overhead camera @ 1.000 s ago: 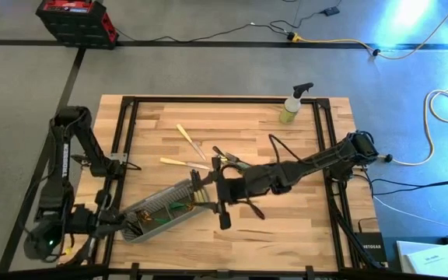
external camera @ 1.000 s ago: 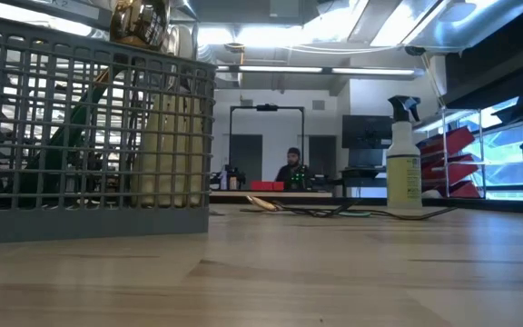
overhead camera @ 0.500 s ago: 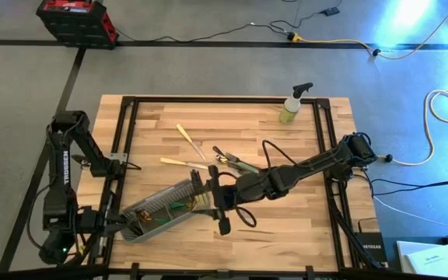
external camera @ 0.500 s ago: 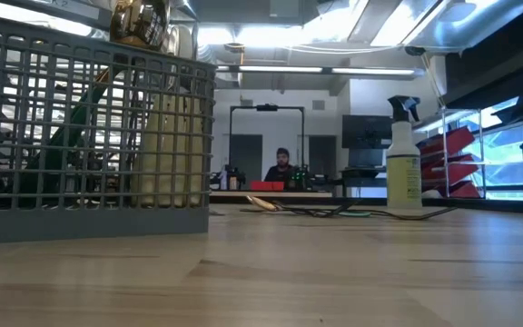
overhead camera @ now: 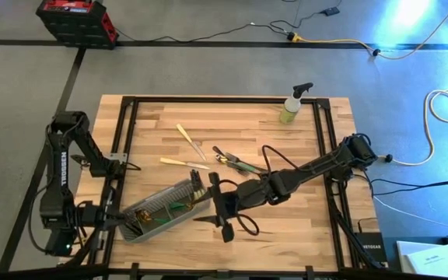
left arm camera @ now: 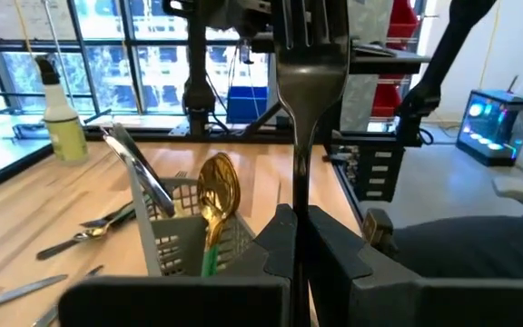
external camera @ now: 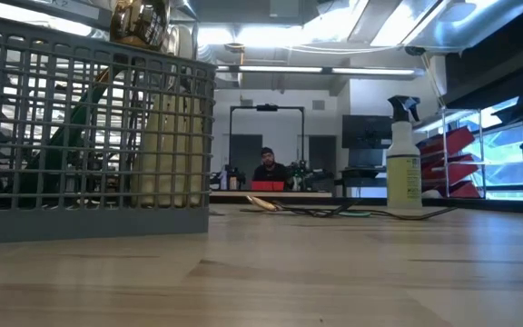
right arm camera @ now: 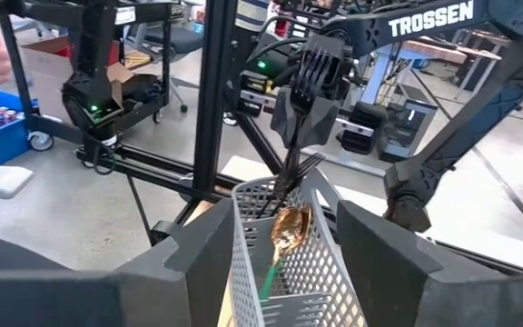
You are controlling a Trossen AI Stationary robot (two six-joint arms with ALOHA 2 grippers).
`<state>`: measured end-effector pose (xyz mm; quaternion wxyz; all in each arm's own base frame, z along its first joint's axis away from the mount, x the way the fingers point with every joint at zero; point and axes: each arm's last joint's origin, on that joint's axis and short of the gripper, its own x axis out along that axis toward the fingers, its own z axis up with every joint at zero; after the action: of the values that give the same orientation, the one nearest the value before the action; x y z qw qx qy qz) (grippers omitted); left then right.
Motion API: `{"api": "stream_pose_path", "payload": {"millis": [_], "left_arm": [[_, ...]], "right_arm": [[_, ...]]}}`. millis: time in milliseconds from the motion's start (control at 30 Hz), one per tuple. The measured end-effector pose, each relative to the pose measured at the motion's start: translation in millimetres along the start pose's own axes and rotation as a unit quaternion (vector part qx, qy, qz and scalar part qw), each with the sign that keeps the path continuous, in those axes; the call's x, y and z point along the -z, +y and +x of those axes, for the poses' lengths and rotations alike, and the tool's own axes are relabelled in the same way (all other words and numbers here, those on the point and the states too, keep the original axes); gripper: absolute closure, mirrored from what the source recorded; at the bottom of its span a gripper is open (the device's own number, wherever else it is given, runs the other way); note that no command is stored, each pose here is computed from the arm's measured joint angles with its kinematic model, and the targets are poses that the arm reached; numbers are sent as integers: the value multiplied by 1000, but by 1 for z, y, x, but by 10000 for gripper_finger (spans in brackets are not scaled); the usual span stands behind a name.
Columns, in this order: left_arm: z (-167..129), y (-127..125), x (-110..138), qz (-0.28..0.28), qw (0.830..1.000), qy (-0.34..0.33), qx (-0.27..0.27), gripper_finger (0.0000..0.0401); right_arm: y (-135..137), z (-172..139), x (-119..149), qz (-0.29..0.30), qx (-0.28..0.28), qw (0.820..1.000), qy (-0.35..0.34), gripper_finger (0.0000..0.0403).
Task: Sort silverware
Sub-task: Put the fork into the silverware tray
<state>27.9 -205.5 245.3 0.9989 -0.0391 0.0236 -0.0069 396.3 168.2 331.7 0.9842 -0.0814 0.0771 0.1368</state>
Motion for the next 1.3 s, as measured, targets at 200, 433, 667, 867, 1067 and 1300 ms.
{"api": "stream_pose_path", "payload": {"millis": [200,433,667,867,1067,1300], "left_arm": [[-3,-1,1,-31,999,15,10,400],[-3,-1,2,-40,999,24,11,383],[-3,-1,3,-59,997,40,11,330],[-4,-2,4,-70,996,52,12,274],[-4,-1,1,-53,998,19,12,249],[5,-5,-25,-11,999,-25,-18,246]], "right_arm": [[0,0,0,0,11,1000,0,224],[0,0,0,-1,13,1000,1,224],[0,0,0,-1,13,1000,3,224],[0,0,1,-1,13,1000,4,224],[1,3,1,6,-5,1000,-8,224],[7,16,11,3,-49,998,-24,224]]}}
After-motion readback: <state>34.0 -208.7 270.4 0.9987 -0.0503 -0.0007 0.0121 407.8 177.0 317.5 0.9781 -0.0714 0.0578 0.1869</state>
